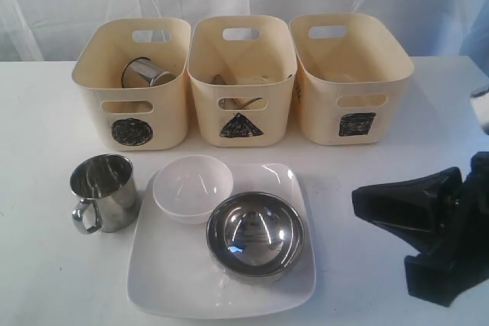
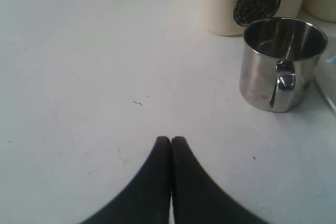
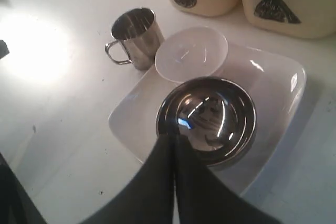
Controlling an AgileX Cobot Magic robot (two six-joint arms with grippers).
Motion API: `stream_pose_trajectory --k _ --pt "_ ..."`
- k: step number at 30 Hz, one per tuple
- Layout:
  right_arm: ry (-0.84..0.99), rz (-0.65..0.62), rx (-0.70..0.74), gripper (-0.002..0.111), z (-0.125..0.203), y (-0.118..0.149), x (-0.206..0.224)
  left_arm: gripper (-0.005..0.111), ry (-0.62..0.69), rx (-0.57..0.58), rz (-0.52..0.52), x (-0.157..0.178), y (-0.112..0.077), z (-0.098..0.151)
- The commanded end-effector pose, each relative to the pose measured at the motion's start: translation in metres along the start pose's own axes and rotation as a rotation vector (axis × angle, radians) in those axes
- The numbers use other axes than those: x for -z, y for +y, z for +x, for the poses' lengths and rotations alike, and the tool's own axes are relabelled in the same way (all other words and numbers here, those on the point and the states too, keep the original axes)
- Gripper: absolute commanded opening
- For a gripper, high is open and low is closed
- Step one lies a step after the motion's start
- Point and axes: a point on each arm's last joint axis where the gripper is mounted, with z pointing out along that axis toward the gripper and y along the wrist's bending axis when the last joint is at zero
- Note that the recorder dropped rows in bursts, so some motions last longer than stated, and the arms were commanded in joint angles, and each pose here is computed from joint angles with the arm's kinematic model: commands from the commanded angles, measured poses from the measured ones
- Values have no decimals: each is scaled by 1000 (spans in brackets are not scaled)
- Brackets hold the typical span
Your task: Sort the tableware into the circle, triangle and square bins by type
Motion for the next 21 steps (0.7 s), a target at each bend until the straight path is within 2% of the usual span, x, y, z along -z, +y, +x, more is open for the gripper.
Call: stream_pose_trajectory --k 1,4,9,11,15,21 --pt "-57 19 14 0 -1 2 7 0 -4 8 -1 0 0 1" --pt "-97 75 18 0 2 -2 9 0 -4 8 -1 0 0 1" --pt "-198 272 -15 0 20 -15 24 0 -4 8 -1 0 0 1" --pt "-233 334 14 0 31 -18 30 0 -4 8 -1 0 0 1" --pt "-291 401 51 0 50 -22 37 0 -4 8 -1 0 0 1" --pt "-318 500 6 0 82 -32 37 0 -4 8 -1 0 0 1"
